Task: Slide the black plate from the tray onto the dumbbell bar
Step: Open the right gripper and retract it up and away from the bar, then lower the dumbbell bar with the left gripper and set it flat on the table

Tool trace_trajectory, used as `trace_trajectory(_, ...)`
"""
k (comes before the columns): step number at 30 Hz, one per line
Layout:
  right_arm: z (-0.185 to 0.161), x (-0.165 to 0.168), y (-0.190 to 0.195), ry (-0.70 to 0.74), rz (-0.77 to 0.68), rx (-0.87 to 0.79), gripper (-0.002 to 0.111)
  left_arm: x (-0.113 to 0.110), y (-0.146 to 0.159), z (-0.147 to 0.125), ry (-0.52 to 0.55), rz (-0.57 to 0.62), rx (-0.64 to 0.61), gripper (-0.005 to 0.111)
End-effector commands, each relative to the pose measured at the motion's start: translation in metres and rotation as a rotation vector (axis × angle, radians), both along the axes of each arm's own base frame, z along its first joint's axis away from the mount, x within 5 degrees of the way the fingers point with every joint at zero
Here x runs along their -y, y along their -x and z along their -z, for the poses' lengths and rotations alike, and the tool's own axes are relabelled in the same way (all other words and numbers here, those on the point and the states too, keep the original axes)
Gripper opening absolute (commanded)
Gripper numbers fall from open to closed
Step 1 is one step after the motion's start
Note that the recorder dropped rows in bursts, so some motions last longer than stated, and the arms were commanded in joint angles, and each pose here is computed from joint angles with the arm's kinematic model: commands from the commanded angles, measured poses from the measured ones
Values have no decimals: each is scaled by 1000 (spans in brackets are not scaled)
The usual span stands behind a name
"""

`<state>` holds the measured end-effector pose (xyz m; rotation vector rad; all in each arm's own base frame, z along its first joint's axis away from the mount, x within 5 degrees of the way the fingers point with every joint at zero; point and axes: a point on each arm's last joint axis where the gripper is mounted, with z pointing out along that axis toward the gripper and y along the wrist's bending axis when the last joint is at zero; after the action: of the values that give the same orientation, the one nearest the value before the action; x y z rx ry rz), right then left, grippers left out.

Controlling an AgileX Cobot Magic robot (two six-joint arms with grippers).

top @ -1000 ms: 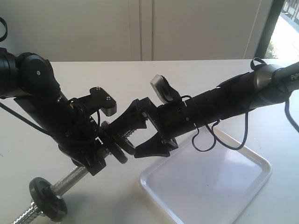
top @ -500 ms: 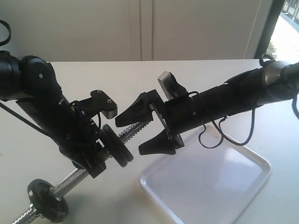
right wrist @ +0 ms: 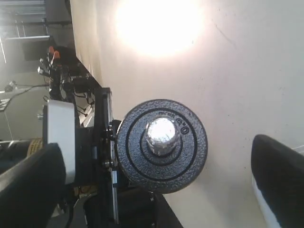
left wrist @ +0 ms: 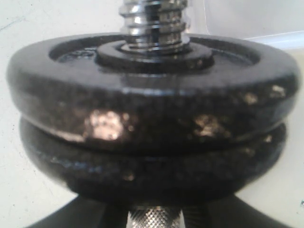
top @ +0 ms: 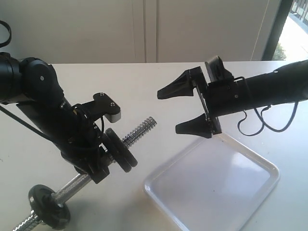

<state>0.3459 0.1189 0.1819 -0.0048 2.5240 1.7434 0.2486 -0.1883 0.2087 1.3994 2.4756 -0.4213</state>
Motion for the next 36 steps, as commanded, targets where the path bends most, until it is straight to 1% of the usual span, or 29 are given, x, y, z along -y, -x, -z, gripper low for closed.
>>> trace_trajectory(1, -16, 12, -3, -23, 42, 35, 93, 6, 0, -25, 117, -60, 36, 0)
trace_trajectory(3, -22, 14, -2, -24, 47, 53, 84, 6, 0, -25, 117, -60, 36, 0)
trace_trajectory(6, -34, 14, 0, -35, 50, 106, 57, 6, 0, -25, 117, -60, 36, 0)
trace_trajectory(7, -39, 14, 1, -38, 46, 139, 44, 6, 0, -25, 117, -60, 36, 0)
trace_trajectory(8, -43, 14, 2, -39, 43, 161, 32, 6, 0, -25, 117, -60, 36, 0)
trace_trajectory(10, -51, 14, 4, -45, 40, 204, 12, 6, 0, -25, 117, -60, 36, 0)
trace_trajectory(11, -55, 14, 5, -45, 38, 223, 5, 6, 0, -25, 117, -60, 36, 0)
trace_trajectory(12, -59, 14, 6, -45, 33, 249, 0, 6, 0, -25, 117, -60, 36, 0)
trace_trajectory(19, -92, 15, 20, -39, 12, 389, 0, 6, 0, -25, 117, -60, 36, 0)
trace_trajectory(24, -125, 18, 44, 26, -47, 535, 0, 6, -1, -25, 121, -65, 46, 0)
trace_trajectory(29, -165, 24, 85, 163, -133, 736, 0, 6, -4, -26, 132, -78, 76, 0)
trace_trajectory(30, -176, 27, 102, 210, -146, 781, 0, 6, -4, -26, 132, -78, 76, 0)
trace_trajectory(33, -187, 30, 130, 233, -139, 815, 0, 7, -5, -26, 135, -83, 86, 0)
trace_trajectory(36, -181, 33, 164, 267, -148, 832, 0, 7, -9, -27, 150, -101, 128, 0)
